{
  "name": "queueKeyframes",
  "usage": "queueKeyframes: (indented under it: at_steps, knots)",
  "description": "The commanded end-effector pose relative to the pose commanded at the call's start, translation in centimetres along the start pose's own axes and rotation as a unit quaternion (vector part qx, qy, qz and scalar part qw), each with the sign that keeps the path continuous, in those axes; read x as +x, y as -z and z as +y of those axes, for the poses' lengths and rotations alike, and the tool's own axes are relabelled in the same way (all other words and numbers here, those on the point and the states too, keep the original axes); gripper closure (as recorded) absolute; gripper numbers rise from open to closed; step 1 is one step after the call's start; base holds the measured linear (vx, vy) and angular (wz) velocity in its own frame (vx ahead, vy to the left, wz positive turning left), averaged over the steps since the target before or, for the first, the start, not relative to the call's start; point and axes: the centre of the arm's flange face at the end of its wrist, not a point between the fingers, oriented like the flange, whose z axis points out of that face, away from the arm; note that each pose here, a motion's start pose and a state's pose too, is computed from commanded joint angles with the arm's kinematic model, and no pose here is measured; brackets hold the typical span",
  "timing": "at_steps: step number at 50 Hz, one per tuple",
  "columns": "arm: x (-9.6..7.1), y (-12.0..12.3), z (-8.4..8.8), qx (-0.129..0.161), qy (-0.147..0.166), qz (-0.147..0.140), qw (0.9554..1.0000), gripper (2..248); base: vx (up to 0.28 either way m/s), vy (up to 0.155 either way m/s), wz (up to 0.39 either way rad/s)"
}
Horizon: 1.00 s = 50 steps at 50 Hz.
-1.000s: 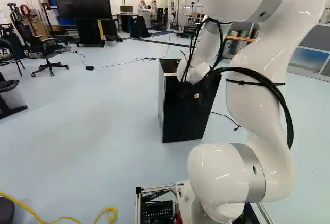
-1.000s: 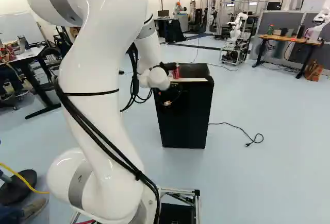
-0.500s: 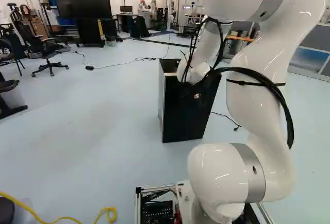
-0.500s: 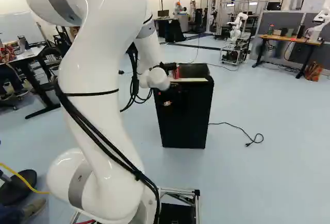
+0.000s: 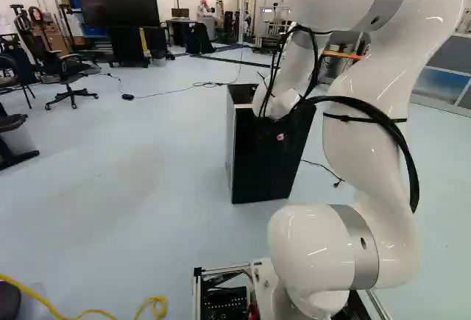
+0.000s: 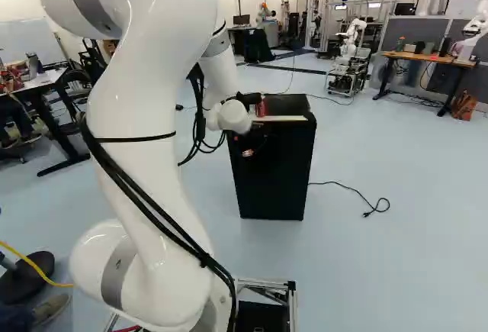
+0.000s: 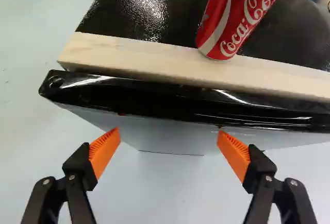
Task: Grab a drink from the fridge
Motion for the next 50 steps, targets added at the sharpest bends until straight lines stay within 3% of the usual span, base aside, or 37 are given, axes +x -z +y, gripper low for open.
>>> queueKeyframes:
  at_steps: [19,40,50]
  knots:
    - [0.1,-0.1,0.0,0.0,0.0,0.0,1.0,3,0.0,0.0,0.0]
    - [-1.7,2.1,-0.3,0.0,-0.003,-0.007,1.0,3,0.0,0.0,0.0]
    - [-2.3,3.3,-0.4,-0.002,-0.006,0.009,0.9999,3,0.0,0.0,0.0]
